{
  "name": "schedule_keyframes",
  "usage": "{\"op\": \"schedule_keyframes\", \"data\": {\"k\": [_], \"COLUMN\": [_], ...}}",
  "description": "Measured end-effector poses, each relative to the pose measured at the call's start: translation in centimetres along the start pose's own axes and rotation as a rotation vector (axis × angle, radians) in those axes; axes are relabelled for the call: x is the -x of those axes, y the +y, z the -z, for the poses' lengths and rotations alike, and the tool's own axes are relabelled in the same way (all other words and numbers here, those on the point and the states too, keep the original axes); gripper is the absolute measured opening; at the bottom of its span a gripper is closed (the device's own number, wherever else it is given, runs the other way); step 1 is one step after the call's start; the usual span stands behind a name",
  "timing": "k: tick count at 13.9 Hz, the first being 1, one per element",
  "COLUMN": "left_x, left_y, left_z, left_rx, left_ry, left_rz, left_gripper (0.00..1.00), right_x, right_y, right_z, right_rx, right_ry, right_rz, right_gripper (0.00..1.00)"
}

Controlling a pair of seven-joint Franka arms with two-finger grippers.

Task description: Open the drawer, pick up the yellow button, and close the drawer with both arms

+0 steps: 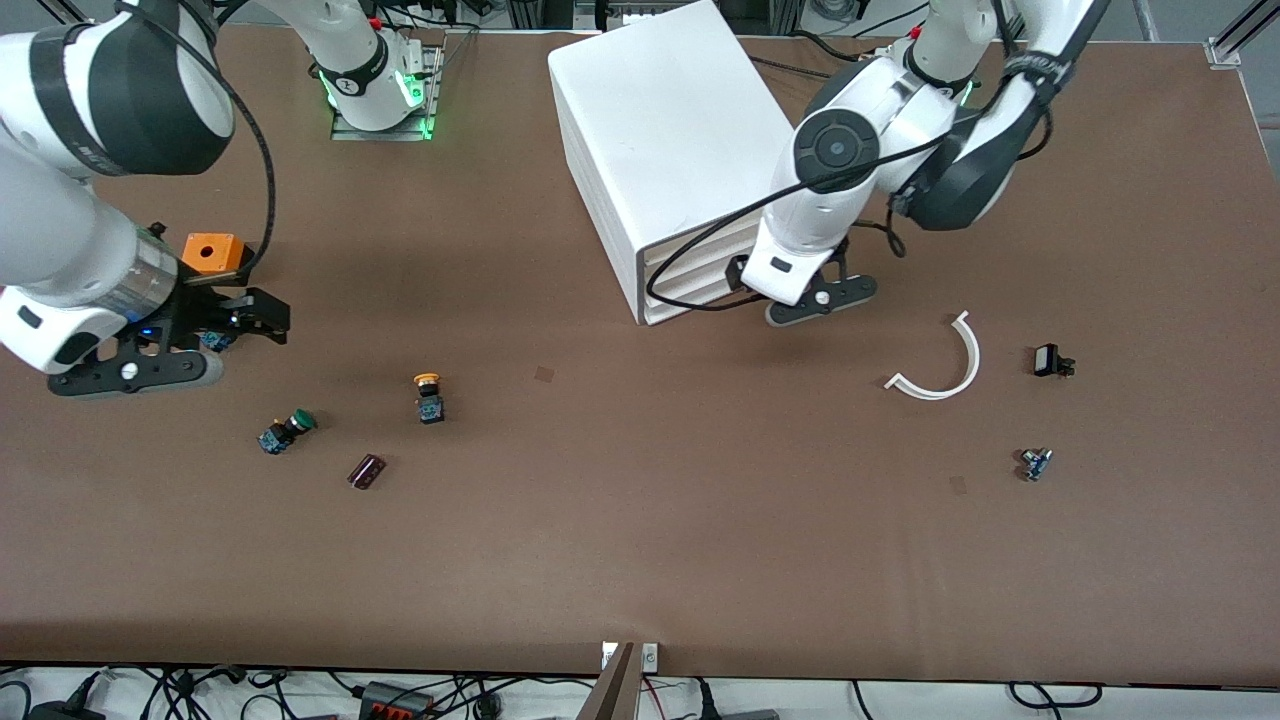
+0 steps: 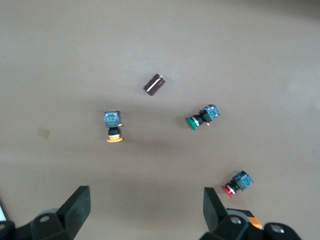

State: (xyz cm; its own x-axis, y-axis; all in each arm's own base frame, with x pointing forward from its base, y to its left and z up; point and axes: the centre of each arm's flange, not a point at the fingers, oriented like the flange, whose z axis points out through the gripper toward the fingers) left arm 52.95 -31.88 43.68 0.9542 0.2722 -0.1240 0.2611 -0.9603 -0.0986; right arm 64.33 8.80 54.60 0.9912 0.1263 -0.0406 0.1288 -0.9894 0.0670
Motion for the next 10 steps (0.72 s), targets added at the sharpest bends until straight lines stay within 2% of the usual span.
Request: {"op": "schedule_keyframes", "data": {"k": [2, 5, 7, 10], "left_x": [-3.0, -6.7, -7.9, -9.3], "left_y": [-3.1, -8.3, -10.9, -14.0], "left_z": [1.7, 4.5, 7.2, 10.4], "left_rx": [-0.004, -0.019, -0.054, -0.057], "left_ry": [0.015, -0.009, -0.007, 0.019], "left_rz": [-0.044, -0.154, -0.230, -0.355], "left_gripper": [1.00, 1.00, 1.00, 1.00], "right_x": [0.0, 0.9, 1.5, 2.3], "right_y": [2.1, 4.3, 5.1, 7.6], "right_z": [-0.1, 1.4, 2.0, 3.3], "right_rx": [0.005, -0.001, -0.002, -0.005], "right_ry": [-0.001, 0.015, 0.008, 0.028], "right_rz": [-0.036, -0.073, -0.085, -0.125], "right_gripper": [1.00, 1.00, 1.00, 1.00]}}
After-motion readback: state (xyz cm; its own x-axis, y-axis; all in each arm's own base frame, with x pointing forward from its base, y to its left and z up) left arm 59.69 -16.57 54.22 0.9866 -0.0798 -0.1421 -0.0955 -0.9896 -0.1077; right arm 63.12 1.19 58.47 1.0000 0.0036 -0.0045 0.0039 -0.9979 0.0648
